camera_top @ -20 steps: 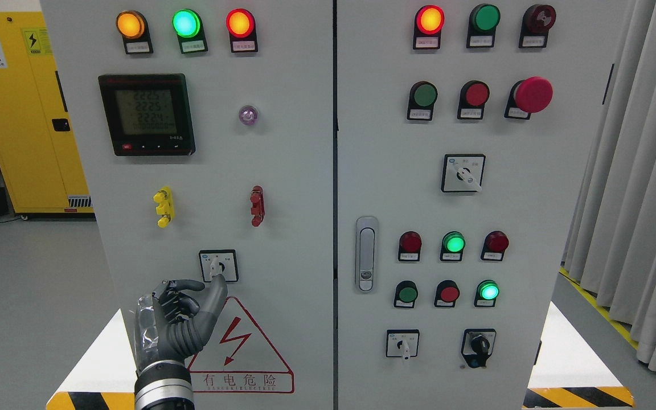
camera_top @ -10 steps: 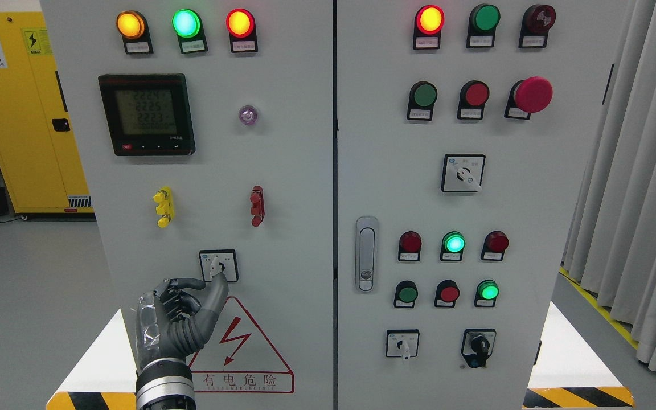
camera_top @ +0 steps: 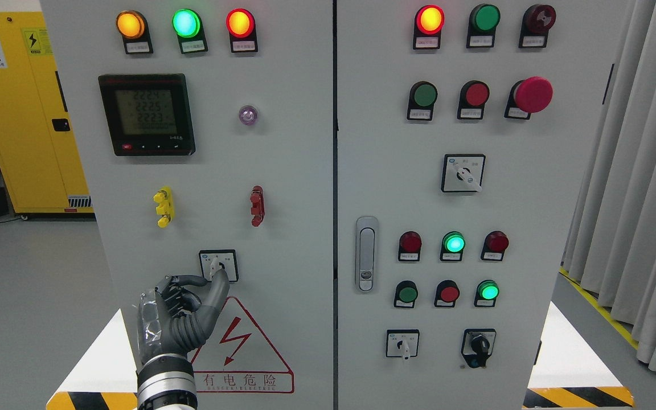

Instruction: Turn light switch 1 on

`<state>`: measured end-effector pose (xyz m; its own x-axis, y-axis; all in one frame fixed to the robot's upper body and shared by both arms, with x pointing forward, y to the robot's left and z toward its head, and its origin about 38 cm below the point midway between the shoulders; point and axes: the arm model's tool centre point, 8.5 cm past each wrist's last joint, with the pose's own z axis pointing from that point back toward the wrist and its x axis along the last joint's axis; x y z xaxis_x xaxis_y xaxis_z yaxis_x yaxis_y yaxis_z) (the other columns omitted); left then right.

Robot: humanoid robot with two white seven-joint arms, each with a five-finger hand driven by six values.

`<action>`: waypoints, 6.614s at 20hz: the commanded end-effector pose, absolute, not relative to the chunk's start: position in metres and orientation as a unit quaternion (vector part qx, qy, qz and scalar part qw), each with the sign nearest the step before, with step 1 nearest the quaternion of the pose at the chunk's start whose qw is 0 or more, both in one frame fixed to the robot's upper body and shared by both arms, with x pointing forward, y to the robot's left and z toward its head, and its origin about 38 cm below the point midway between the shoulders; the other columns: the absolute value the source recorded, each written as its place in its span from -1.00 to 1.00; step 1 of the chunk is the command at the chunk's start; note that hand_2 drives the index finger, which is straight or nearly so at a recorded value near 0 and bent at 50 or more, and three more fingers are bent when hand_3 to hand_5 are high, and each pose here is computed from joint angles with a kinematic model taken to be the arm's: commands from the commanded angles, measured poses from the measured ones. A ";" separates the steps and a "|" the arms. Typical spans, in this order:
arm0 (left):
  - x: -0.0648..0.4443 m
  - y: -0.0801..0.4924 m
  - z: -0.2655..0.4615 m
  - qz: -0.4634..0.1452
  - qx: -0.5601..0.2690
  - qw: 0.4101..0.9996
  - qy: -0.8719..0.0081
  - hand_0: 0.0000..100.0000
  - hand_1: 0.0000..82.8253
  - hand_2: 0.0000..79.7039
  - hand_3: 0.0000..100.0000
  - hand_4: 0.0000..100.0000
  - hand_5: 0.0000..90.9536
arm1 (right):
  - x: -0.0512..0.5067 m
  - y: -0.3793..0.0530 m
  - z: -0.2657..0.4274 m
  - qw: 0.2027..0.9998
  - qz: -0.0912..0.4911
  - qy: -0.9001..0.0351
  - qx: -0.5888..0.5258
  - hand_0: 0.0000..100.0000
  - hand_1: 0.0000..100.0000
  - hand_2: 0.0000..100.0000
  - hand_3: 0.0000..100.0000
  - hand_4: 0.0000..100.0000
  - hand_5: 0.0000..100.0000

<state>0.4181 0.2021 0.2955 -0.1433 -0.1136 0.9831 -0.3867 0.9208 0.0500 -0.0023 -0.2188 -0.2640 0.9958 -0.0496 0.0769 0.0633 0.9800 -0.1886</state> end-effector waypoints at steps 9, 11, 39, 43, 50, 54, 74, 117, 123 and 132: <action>0.422 0.198 0.300 0.105 0.167 0.639 -0.744 -0.70 0.69 0.49 0.91 0.80 0.85 | -0.002 -0.219 -0.264 0.994 -0.028 -0.036 -0.096 -1.00 0.00 -0.92 -1.00 -1.00 -1.00; 0.422 0.199 0.300 0.105 0.168 0.640 -0.742 -0.69 0.69 0.50 0.91 0.80 0.85 | -0.002 -0.219 -0.264 0.994 -0.028 -0.036 -0.096 -1.00 0.00 -0.92 -1.00 -1.00 -1.00; 0.422 0.200 0.301 0.103 0.190 0.639 -0.739 -0.28 0.65 0.50 0.92 0.81 0.86 | -0.002 -0.219 -0.264 0.994 -0.028 -0.036 -0.096 -1.00 0.00 -0.92 -1.00 -1.00 -1.00; 0.422 0.201 0.301 0.102 0.194 0.638 -0.738 -0.25 0.62 0.51 0.92 0.81 0.86 | -0.002 -0.219 -0.264 0.994 -0.028 -0.036 -0.096 -1.00 0.00 -0.92 -1.00 -1.00 -1.00; 0.422 0.201 0.301 0.102 0.194 0.638 -0.738 -0.21 0.58 0.50 0.92 0.81 0.86 | -0.002 -0.219 -0.264 0.994 -0.028 -0.036 -0.096 -1.00 0.00 -0.92 -1.00 -1.00 -1.00; 0.422 0.201 0.300 0.102 0.194 0.639 -0.738 -0.23 0.57 0.49 0.92 0.81 0.87 | -0.002 -0.219 -0.264 0.994 -0.028 -0.036 -0.096 -1.00 0.00 -0.92 -1.00 -1.00 -1.00; 0.423 0.198 0.299 0.094 0.197 0.640 -0.737 -0.52 0.46 0.50 0.94 0.82 0.87 | -0.002 -0.219 -0.264 0.994 -0.028 -0.036 -0.096 -1.00 0.00 -0.92 -1.00 -1.00 -1.00; 0.423 0.197 0.298 0.092 0.194 0.645 -0.734 0.07 0.23 0.50 0.95 0.83 0.88 | -0.002 -0.219 -0.264 0.994 -0.028 -0.036 -0.096 -1.00 0.00 -0.92 -1.00 -1.00 -1.00; 0.423 0.196 0.297 0.092 0.194 0.645 -0.733 0.11 0.20 0.50 0.96 0.83 0.89 | -0.002 -0.219 -0.264 0.994 -0.028 -0.036 -0.096 -1.00 0.00 -0.92 -1.00 -1.00 -1.00; 0.423 0.196 0.296 0.091 0.194 0.650 -0.729 0.15 0.17 0.54 0.98 0.83 0.89 | -0.002 -0.219 -0.264 0.994 -0.028 -0.036 -0.096 -1.00 0.00 -0.92 -1.00 -1.00 -1.00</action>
<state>0.4230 0.1962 0.2965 -0.0822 -0.1649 0.9829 -0.4017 0.9081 0.1188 -0.0023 -0.2187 -0.2640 0.9958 -0.0496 0.0768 0.0633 0.9802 -0.1877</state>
